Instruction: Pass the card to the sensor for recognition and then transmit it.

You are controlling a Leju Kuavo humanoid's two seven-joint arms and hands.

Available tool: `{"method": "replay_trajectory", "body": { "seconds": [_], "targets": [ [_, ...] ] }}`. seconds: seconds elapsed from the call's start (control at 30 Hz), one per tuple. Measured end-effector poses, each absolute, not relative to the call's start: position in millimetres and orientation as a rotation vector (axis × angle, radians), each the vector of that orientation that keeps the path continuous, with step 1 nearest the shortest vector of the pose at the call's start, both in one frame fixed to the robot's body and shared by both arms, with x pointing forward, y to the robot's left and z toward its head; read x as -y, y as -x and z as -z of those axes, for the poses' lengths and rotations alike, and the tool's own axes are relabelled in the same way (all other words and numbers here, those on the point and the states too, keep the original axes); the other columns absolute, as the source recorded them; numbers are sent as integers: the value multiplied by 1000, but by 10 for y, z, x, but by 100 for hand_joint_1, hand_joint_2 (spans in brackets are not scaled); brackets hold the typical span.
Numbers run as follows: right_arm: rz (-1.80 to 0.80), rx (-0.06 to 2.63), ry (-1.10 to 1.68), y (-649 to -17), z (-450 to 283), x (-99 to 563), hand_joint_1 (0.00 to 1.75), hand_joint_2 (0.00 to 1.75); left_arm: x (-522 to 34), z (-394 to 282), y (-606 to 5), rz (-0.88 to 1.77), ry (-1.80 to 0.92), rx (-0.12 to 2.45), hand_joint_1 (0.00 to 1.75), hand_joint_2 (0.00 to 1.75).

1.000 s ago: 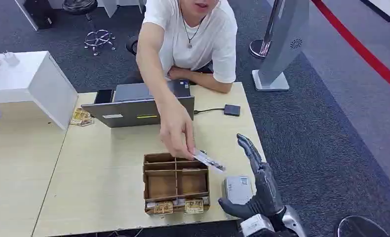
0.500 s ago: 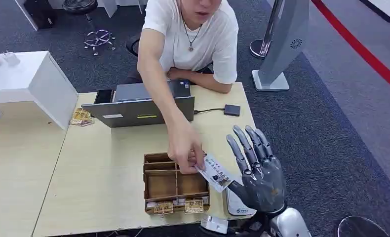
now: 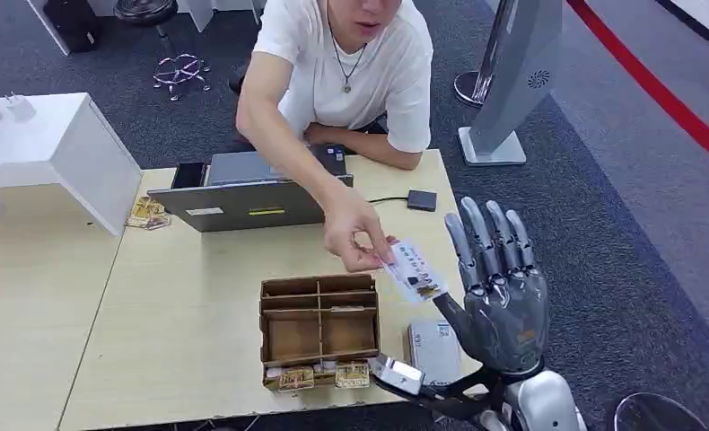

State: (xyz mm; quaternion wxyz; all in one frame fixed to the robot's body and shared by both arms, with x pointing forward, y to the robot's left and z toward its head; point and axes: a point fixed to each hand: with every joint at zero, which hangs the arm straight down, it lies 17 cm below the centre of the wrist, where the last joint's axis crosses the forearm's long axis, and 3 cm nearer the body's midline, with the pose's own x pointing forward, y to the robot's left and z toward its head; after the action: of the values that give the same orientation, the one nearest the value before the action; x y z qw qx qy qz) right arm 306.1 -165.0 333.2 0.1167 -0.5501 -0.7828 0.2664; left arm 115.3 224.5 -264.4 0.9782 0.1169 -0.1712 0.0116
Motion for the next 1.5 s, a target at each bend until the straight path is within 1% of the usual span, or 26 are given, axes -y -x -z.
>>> {"method": "replay_trajectory", "body": {
  "seconds": [0.03,0.07,0.1,0.13,0.17,0.2,0.27,0.3,0.33,0.37,0.8,1.13,1.37,1.5],
  "targets": [
    [-781,2293,1612,-3058,-3335,1648,14,175,-2236,2644,-1153,-23,-233,345,0,0],
    [-781,2297,1613,-3052,-3343,1647,19,175,-2227,2643,-1156,-22,-230,347,0,0],
    [-779,2300,1617,-3043,-3358,1649,56,175,-2222,2642,-1157,-20,-229,348,0,0],
    [-775,2302,1619,-3036,-3371,1652,56,175,-2219,2641,-1159,-18,-229,349,0,0],
    [-772,2303,1621,-3029,-3382,1654,103,175,-2211,2641,-1159,-15,-227,349,0,0],
    [-771,2304,1623,-3027,-3386,1657,140,175,-2201,2640,-1160,-11,-226,350,0,0],
    [-767,2305,1625,-3018,-3397,1660,157,175,-2189,2639,-1161,-5,-223,351,0,0],
    [-763,2305,1627,-3015,-3405,1665,164,175,-2186,2639,-1161,-5,-223,351,0,0],
    [-759,2304,1628,-3014,-3411,1672,164,175,-2186,2638,-1161,-3,-223,351,0,0],
    [-756,2301,1628,-3015,-3412,1676,175,175,-2181,2638,-1162,-3,-222,351,0,0],
    [-707,2285,1611,-3011,-3430,1702,175,175,-2147,2633,-1166,15,-219,355,0,0],
    [-628,2281,1548,-2979,-3456,1676,175,175,-2138,2628,-1177,16,-218,361,0,0],
    [-616,2380,1362,-2891,-3378,1606,175,175,-2135,2628,-1177,16,-217,362,0,0],
    [-588,2383,1274,-2880,-3254,1657,175,175,-2132,2628,-1176,18,-217,361,0,0]
  ]
}}
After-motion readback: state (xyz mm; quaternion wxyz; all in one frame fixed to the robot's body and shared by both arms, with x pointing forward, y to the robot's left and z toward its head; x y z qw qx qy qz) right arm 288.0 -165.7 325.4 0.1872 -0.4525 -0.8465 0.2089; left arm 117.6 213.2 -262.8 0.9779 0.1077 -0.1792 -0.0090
